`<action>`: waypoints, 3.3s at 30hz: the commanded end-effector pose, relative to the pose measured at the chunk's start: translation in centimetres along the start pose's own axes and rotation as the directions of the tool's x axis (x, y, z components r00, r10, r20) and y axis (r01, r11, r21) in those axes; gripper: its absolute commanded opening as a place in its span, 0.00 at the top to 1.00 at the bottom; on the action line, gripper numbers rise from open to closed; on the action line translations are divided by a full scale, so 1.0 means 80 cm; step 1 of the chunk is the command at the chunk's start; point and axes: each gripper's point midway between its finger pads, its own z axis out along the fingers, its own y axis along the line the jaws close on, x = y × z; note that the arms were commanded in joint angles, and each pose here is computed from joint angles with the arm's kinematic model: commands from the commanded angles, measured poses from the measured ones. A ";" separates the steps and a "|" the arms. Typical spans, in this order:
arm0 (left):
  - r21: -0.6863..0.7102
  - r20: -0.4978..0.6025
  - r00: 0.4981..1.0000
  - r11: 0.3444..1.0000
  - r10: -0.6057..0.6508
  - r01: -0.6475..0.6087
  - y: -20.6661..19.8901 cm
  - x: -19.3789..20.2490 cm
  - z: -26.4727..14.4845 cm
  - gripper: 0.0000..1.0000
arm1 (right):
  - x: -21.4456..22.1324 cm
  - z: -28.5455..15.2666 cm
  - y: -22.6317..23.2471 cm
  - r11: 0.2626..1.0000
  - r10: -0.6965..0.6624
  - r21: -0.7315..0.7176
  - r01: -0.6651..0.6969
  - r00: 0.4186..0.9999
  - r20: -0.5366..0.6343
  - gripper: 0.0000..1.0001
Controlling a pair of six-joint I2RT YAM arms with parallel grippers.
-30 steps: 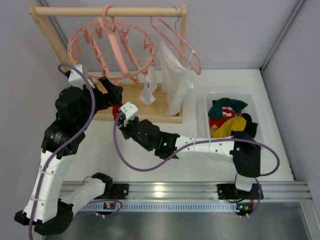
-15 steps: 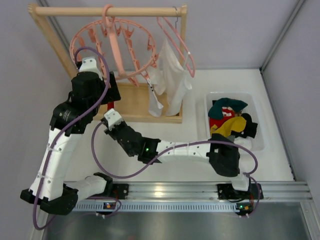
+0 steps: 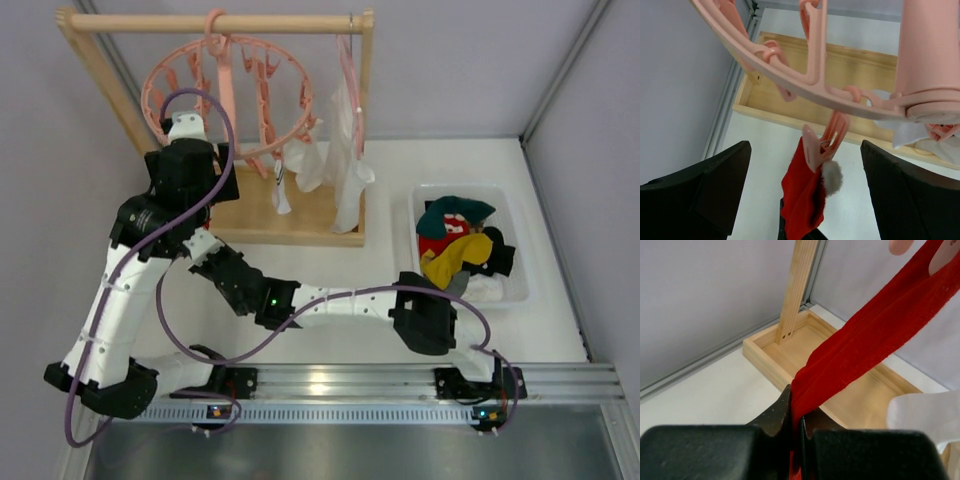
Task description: Remove the socks clipped to the hanger
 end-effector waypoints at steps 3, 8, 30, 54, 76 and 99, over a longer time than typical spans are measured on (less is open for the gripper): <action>-0.073 0.067 0.998 0.997 0.018 -0.013 -0.004 -0.028 -0.011 0.08 | 0.002 -0.015 0.052 0.993 -0.068 -0.096 0.068 0.998 0.002 1.00; -0.147 0.102 0.991 0.987 0.082 -0.066 -0.020 -0.033 -0.015 0.13 | 0.005 -0.015 0.052 0.992 -0.075 -0.102 0.075 0.997 0.000 1.00; -0.359 0.100 0.981 0.926 0.166 -0.120 0.004 -0.033 0.000 0.44 | -0.005 -0.032 0.055 0.988 -0.025 -0.153 0.029 0.999 0.027 1.00; -0.289 0.126 0.991 0.957 0.043 -0.005 0.019 -0.031 -0.009 0.50 | 0.020 -0.158 -0.061 0.973 0.220 -0.072 -0.219 0.976 -0.001 1.00; 0.123 0.093 0.980 0.979 -0.175 0.163 0.042 0.107 -0.071 0.02 | 0.113 -0.325 -0.382 0.888 0.377 0.403 -0.220 0.851 -0.365 1.00; 0.172 0.078 0.976 0.967 -0.204 0.189 0.037 0.172 -0.055 0.02 | 0.125 -0.295 -0.453 0.824 0.522 0.428 -0.370 0.789 -0.323 0.01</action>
